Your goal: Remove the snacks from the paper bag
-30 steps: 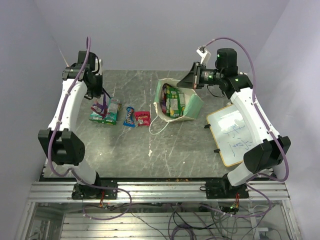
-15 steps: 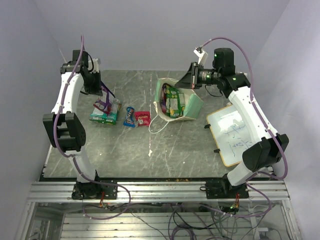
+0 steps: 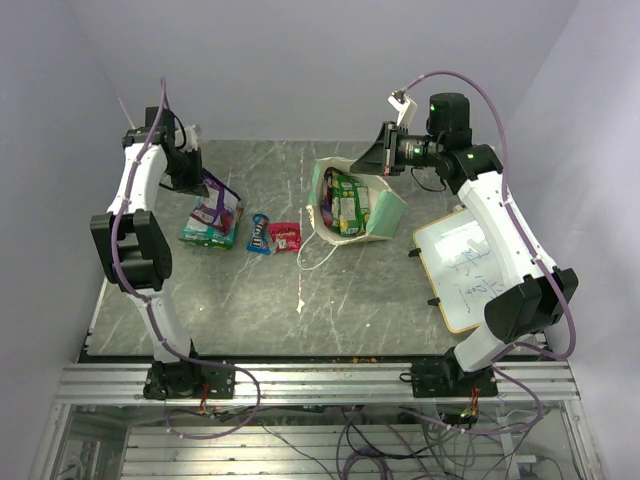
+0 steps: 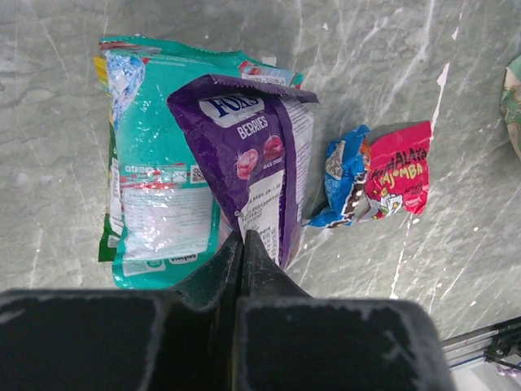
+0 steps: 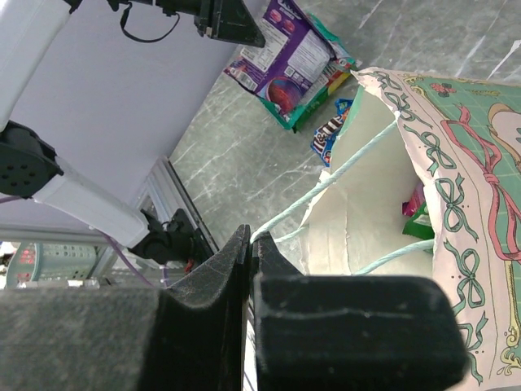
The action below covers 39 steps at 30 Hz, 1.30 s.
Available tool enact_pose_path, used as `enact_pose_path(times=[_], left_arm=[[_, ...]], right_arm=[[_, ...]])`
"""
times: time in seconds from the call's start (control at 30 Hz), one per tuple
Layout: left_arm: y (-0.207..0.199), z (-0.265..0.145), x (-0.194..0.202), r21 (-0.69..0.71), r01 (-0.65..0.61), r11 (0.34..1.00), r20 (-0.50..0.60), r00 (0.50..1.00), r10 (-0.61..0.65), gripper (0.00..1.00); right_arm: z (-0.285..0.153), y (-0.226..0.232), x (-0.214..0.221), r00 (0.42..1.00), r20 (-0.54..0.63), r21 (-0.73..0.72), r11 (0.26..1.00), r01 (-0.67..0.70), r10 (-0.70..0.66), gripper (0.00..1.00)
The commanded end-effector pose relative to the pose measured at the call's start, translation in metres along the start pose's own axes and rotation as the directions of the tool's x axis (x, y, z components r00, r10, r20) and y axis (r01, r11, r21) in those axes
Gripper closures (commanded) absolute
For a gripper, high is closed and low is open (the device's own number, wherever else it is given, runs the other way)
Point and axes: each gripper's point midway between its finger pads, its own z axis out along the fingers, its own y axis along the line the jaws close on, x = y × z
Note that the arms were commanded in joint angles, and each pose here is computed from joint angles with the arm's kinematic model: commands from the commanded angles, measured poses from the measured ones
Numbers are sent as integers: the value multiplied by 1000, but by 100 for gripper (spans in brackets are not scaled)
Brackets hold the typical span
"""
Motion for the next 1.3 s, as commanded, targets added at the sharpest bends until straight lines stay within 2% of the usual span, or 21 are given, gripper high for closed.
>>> enact_pose_path(times=[0.0,0.43,0.77,0.87,0.93,1.0,1.03,1.07,1.27], left_arm=[[17,7,-2,-47,-18,999,-25,1000,17,93],[58,33,11,-194,-38,980,-112,994,16,93],[71,41,17,-249,-45,968,-140,990,10,93],[73,40,16,-259,-43,965,-137,991,7,90],[75,38,15,-275,-41,961,-136,991,3,86],[74,33,12,-285,-30,958,-114,993,-3,75],[69,23,5,-281,-11,960,-61,998,-6,53],[65,16,0,-282,-2,959,-28,1000,-6,47],[52,-50,-22,-335,132,933,214,975,-61,42]], right_arm=[[0,1,-3,1000,-1,-4,1000,13,-13,100],[2,-1,0,1000,-8,-4,1000,8,-8,100],[3,-2,-2,1000,-10,-1,1000,7,-7,100],[3,-2,-3,1000,-9,-1,1000,9,-9,100],[3,-2,-2,1000,-9,-1,1000,9,-9,100],[3,-2,-2,1000,-9,-1,1000,6,-6,100],[3,-1,-2,1000,-8,-3,1000,7,-7,100],[2,-1,-3,1000,-6,-5,1000,9,-9,100],[1,2,-4,1000,0,-10,1000,11,-11,100]])
